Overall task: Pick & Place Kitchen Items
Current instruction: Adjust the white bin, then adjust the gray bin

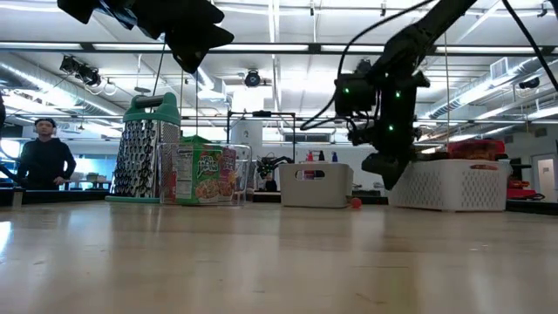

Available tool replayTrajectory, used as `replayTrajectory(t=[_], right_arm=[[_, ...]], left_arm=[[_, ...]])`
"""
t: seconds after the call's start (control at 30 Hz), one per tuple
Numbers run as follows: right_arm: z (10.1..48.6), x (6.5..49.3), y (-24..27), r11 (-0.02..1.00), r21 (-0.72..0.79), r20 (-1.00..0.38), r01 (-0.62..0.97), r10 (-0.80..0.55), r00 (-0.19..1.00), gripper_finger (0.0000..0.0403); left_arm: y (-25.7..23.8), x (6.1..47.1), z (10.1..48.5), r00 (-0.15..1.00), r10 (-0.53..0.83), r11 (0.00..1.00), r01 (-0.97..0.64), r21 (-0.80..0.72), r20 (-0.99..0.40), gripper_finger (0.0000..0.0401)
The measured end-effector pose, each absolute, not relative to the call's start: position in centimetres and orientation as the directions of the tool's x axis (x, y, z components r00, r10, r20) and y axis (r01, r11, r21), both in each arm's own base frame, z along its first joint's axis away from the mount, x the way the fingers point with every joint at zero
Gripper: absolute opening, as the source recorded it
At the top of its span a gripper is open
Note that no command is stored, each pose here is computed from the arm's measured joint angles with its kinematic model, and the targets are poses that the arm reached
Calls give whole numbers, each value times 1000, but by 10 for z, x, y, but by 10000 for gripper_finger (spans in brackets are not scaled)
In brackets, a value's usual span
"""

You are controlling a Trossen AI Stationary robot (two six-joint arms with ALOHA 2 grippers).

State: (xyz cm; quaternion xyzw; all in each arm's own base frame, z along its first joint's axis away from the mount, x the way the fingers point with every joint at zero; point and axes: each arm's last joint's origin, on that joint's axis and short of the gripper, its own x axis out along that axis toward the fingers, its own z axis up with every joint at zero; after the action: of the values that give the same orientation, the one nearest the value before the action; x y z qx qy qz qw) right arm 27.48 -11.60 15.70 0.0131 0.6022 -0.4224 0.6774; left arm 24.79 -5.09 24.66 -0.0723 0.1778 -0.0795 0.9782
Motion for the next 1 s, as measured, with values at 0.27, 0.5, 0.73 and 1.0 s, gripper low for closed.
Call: replayTrajectory(t=[0.27,0.5,0.73,1.0], right_arm=[[152,275,-136,684,-331,-884,650,-466,41,126],[156,289,-142,712,-138,-882,689,-405,242,126],[157,283,-155,520,-94,-859,849,-474,195,126],[159,288,-156,415,45,-847,909,-466,255,126]], left_arm=[[-51,248,247,924,-183,976,131,-173,-337,153],[-51,248,246,923,-184,976,131,-173,-338,153],[-51,248,246,923,-184,976,131,-174,-338,153],[-51,248,246,923,-184,976,131,-174,-338,153]])
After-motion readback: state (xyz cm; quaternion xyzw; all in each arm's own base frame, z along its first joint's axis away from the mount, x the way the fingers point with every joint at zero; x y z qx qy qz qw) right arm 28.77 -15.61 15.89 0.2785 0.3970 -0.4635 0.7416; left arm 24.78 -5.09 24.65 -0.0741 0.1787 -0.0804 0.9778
